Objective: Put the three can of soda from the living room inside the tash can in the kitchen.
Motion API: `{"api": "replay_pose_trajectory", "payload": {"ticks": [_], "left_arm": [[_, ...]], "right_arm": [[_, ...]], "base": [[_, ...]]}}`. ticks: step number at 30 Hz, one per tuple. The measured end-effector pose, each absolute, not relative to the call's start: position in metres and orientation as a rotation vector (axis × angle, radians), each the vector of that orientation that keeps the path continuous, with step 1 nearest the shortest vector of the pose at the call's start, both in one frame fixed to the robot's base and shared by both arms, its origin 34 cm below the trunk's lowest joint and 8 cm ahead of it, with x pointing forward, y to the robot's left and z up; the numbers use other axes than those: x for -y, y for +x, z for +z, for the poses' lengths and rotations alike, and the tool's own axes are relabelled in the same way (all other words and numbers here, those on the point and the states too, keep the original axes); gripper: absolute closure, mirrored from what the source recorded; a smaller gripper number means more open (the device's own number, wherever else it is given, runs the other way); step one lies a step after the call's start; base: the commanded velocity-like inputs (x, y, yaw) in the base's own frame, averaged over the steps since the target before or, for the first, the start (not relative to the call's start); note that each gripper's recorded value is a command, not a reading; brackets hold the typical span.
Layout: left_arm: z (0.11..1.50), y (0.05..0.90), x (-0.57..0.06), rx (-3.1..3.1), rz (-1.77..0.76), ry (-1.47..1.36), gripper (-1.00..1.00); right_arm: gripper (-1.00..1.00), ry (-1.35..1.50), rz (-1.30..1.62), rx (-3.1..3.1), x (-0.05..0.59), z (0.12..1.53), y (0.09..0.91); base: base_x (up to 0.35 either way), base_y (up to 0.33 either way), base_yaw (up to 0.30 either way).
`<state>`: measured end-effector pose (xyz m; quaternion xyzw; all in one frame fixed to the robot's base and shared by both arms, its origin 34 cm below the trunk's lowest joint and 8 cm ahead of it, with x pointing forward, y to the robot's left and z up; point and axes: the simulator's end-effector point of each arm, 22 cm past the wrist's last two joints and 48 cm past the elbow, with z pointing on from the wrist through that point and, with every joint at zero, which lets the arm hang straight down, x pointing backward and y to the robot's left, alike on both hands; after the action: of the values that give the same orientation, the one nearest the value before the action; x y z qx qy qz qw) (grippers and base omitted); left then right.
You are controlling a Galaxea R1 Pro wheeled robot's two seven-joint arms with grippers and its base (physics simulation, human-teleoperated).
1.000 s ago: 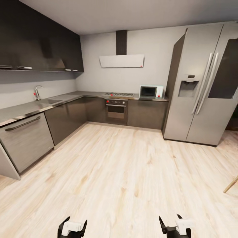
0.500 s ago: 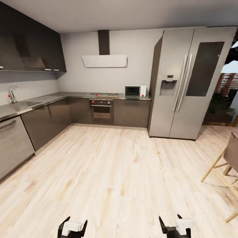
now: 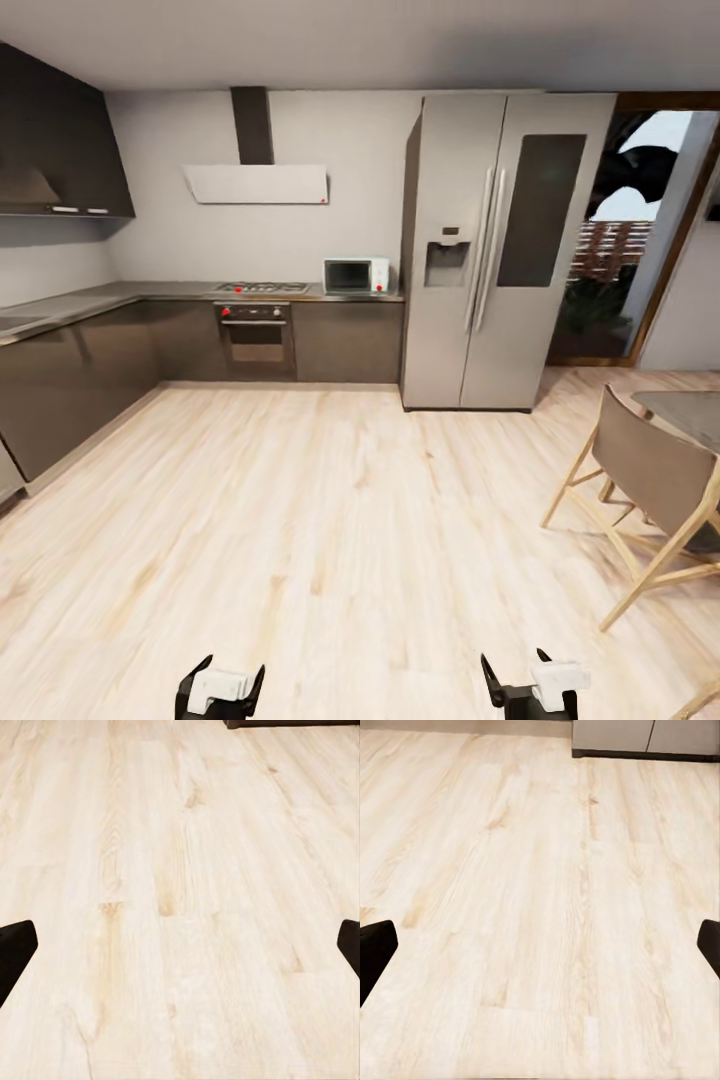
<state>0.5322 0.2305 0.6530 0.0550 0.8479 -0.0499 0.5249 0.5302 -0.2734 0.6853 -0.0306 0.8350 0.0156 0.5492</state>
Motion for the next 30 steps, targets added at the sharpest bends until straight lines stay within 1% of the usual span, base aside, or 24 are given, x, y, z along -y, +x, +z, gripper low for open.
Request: {"api": "replay_pose_trajectory", "payload": {"ticks": [18, 26, 30], "left_arm": [[0.6529, 0.5321, -0.2294, -2.029, -0.121, 0.132, -1.00], [0.6534, 0.5325, -0.2324, -2.027, -0.123, 0.119, -1.00], [0.6532, 0.5324, -0.2328, -2.028, -0.122, 0.121, -1.00]], "right_arm": [[-1.00, -0.072, 0.037, -1.977, 0.2734, 0.6853, 0.5302], [-1.00, -0.072, 0.036, -1.983, 0.2730, 0.6842, 0.5297], [-1.00, -0.066, 0.037, -1.983, 0.2707, 0.6844, 0.5304]], "base": [[0.000, -0.276, -0.219], [0.000, -0.072, -0.042], [0.000, 0.140, -0.004]]}}
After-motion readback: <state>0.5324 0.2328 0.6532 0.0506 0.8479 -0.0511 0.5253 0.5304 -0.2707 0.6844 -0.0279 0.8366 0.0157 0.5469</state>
